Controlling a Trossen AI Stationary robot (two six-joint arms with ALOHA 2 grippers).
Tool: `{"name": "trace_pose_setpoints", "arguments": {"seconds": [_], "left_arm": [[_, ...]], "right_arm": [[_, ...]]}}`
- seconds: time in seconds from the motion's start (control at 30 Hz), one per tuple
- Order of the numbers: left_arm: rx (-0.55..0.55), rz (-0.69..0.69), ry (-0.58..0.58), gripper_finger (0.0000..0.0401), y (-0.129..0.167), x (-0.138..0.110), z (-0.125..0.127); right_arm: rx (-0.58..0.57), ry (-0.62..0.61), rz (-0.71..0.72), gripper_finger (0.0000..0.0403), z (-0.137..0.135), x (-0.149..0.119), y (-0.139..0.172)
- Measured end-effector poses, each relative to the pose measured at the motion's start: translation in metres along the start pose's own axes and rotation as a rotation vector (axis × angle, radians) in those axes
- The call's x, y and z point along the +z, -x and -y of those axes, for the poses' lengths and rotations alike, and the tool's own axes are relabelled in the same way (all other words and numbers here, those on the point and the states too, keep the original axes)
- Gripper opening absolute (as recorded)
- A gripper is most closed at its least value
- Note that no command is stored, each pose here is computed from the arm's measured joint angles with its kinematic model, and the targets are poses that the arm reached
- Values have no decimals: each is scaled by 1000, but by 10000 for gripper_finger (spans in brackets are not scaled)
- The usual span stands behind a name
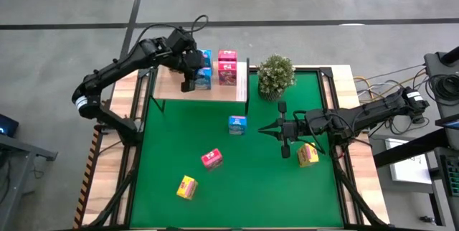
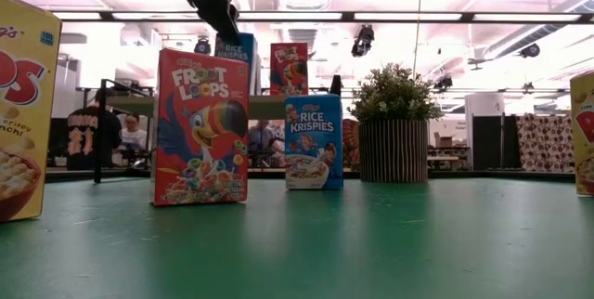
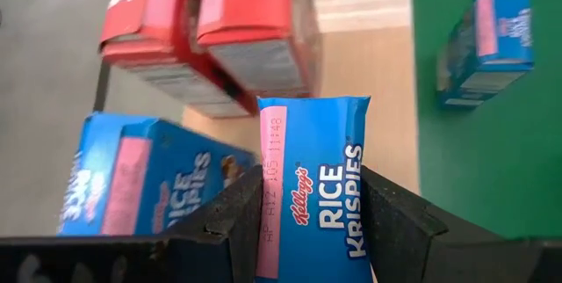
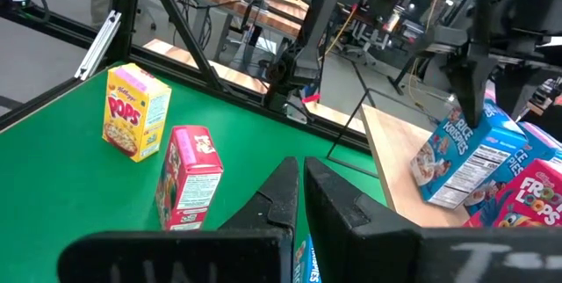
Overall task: Stack cereal on shelf
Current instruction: Put the bottom blue cereal box on the shelf aligned with the other blue cereal box
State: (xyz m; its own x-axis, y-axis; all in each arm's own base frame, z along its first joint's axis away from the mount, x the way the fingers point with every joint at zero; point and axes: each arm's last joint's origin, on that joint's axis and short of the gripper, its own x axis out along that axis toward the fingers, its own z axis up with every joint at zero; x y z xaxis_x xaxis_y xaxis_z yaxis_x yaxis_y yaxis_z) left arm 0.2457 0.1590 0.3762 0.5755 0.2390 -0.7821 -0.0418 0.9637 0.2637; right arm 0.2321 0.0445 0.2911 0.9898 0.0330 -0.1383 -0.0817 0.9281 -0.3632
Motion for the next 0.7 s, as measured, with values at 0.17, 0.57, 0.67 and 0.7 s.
{"name": "trace_pose_setpoints", "arguments": {"seconds": [0.17, 0.57, 0.67, 0.7], "left_arm": [[6, -4, -3, 148, 0, 0, 0], [20, -21, 3, 149, 1, -2, -2], [26, -25, 6, 149, 1, -3, -3], [26, -27, 7, 149, 1, -3, -3]], "right_arm": [[0, 0, 0, 12, 0, 0, 0], [0, -2, 0, 12, 0, 0, 0], [0, -2, 0, 12, 0, 0, 0], [0, -2, -1, 12, 0, 0, 0]]}}
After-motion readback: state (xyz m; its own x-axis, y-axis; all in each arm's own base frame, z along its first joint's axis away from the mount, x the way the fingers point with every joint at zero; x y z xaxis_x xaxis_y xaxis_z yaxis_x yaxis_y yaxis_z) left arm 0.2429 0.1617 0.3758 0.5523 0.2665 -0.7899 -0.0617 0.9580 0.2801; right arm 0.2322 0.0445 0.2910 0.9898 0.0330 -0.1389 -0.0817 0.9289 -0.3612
